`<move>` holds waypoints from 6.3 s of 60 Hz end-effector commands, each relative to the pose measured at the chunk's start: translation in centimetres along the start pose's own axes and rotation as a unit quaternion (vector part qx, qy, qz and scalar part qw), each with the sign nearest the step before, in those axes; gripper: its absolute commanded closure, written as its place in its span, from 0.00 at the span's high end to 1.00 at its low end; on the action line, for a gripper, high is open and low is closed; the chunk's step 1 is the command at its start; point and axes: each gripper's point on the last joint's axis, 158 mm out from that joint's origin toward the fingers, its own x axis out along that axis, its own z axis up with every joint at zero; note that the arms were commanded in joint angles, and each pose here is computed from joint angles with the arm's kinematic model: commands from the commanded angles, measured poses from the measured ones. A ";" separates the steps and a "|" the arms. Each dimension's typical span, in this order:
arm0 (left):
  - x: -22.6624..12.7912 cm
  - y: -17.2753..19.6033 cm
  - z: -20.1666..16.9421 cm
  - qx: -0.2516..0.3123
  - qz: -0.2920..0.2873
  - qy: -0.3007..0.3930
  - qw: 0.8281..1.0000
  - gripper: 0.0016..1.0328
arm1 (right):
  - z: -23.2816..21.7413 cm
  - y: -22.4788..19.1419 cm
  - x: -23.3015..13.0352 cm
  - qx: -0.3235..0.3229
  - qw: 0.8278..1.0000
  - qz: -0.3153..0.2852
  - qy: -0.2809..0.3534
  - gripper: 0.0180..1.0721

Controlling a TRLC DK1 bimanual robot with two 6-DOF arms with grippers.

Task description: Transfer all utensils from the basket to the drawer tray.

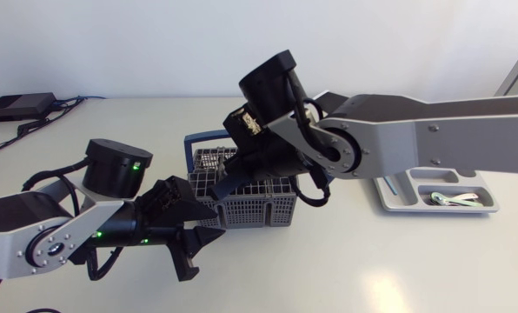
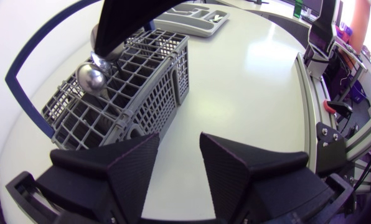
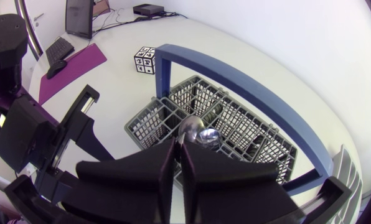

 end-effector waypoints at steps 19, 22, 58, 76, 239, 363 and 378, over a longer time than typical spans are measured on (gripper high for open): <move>0.5 0.1 0.8 0.010 -0.001 -0.005 1.000 0.47 | 0.4 2.3 -1.1 0.003 0.999 0.040 -0.019 0.05; 0.5 0.1 0.8 0.010 0.000 -0.006 1.000 0.47 | 0.9 2.5 -1.5 0.003 0.999 0.047 -0.026 0.05; -0.3 1.4 1.6 -0.003 0.019 -0.019 1.000 0.47 | 5.1 2.0 -11.4 0.040 0.987 0.147 -0.059 0.05; -1.5 2.7 4.2 -0.018 0.046 -0.048 0.998 0.47 | 4.8 -4.7 -16.9 0.086 0.987 0.102 -0.089 0.05; -1.3 7.9 7.9 -0.188 0.110 -0.053 0.975 0.46 | -11.9 -16.3 -13.5 0.063 0.991 -0.106 0.056 0.88; -1.9 8.5 8.9 -0.241 0.017 -0.095 0.966 0.03 | -12.3 -13.4 -11.2 0.055 0.992 -0.073 0.082 0.88; -5.0 8.3 10.0 -0.249 0.013 -0.129 0.960 0.03 | -11.6 -13.0 -11.6 0.041 0.994 -0.074 0.075 0.88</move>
